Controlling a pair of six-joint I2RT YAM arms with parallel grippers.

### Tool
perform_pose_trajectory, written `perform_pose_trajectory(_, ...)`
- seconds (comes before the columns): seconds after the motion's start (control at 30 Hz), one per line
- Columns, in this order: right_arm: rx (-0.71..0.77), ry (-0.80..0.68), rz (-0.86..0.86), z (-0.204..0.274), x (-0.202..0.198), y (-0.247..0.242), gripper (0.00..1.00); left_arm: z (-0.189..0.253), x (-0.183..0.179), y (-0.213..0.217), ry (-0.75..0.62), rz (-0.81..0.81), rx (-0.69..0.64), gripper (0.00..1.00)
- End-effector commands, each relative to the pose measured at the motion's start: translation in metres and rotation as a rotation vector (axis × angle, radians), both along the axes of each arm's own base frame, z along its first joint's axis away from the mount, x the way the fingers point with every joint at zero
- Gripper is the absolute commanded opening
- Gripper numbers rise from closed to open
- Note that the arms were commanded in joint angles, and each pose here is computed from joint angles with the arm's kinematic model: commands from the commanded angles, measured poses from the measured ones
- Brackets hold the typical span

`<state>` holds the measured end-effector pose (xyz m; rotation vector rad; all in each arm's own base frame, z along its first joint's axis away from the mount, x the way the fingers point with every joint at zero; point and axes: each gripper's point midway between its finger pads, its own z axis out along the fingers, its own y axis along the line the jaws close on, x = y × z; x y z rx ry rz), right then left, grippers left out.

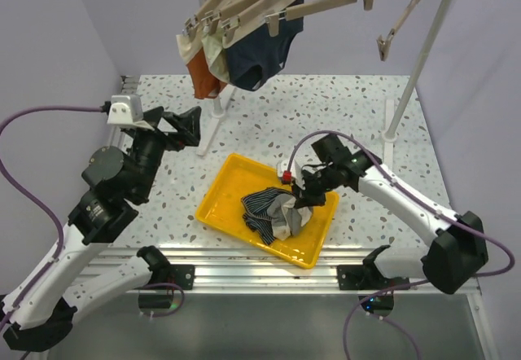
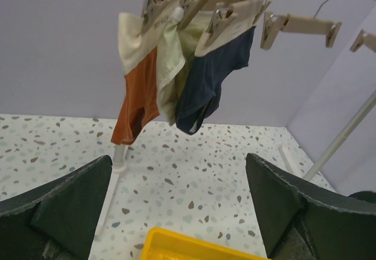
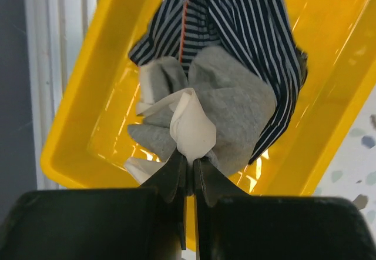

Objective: Remove the underwear clipped to the hanger
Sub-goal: Place the underwear in the bin, then adjust the hanger on the clothesline.

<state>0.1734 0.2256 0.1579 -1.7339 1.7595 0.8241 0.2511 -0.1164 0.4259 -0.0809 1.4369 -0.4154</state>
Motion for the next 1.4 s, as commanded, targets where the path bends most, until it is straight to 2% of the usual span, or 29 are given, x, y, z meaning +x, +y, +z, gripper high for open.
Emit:
perform_pose_trajectory(0.0,-0.151,-0.054,0.007,-0.035,0.015,-0.017,0.02,0.044,0.001,-0.008,-0.054,-0.030,-0.047,1.00)
perform_pose_trajectory(0.07,-0.184,-0.024,0.001,-0.049,0.016,-0.017,0.04,0.063,0.002,-0.011,-0.069,-0.042,-0.065,1.00)
perform_pose_trajectory(0.13,-0.190,-0.008,-0.004,-0.055,0.016,-0.016,0.16,0.063,0.014,-0.023,-0.039,-0.052,-0.037,1.00)
perform_pose_trajectory(0.17,-0.185,-0.010,-0.011,-0.055,0.017,-0.015,0.31,0.071,0.020,-0.029,-0.029,-0.052,-0.028,1.00)
perform_pose_trajectory(0.23,-0.187,-0.016,-0.008,-0.051,0.017,-0.016,0.49,0.080,0.029,-0.034,-0.018,-0.055,-0.013,0.99)
perform_pose_trajectory(0.27,-0.183,-0.020,-0.004,-0.046,0.016,-0.016,0.70,0.089,0.037,-0.043,-0.010,-0.075,0.004,0.99)
perform_pose_trajectory(0.37,-0.152,-0.083,-0.009,-0.017,0.023,-0.018,0.98,0.106,0.055,-0.055,0.001,-0.121,0.032,0.96)
perform_pose_trajectory(0.5,-0.030,-0.114,-0.036,0.030,0.032,-0.017,0.99,0.124,0.081,-0.061,-0.002,-0.182,0.026,0.91)
perform_pose_trajectory(0.53,-0.020,-0.081,-0.058,0.034,0.032,-0.024,0.98,0.137,0.082,-0.062,-0.027,-0.201,0.011,0.89)
perform_pose_trajectory(0.6,0.062,-0.023,-0.045,0.050,0.027,-0.018,0.99,0.132,0.099,-0.075,0.001,-0.269,-0.006,0.86)
perform_pose_trajectory(0.67,0.099,0.040,-0.054,0.054,0.022,-0.017,0.99,0.135,0.107,-0.092,0.015,-0.368,-0.044,0.83)
perform_pose_trajectory(0.83,0.149,0.067,-0.113,0.058,0.024,-0.014,0.99,0.132,0.129,-0.104,0.063,-0.460,-0.092,0.74)
perform_pose_trajectory(1.23,0.217,0.117,-0.174,0.060,0.027,-0.010,0.98,0.110,0.156,-0.113,0.125,-0.473,-0.077,0.67)
perform_pose_trajectory(1.37,0.220,0.120,-0.181,0.059,0.026,-0.010,0.99,0.102,0.157,-0.104,0.132,-0.423,-0.036,0.67)
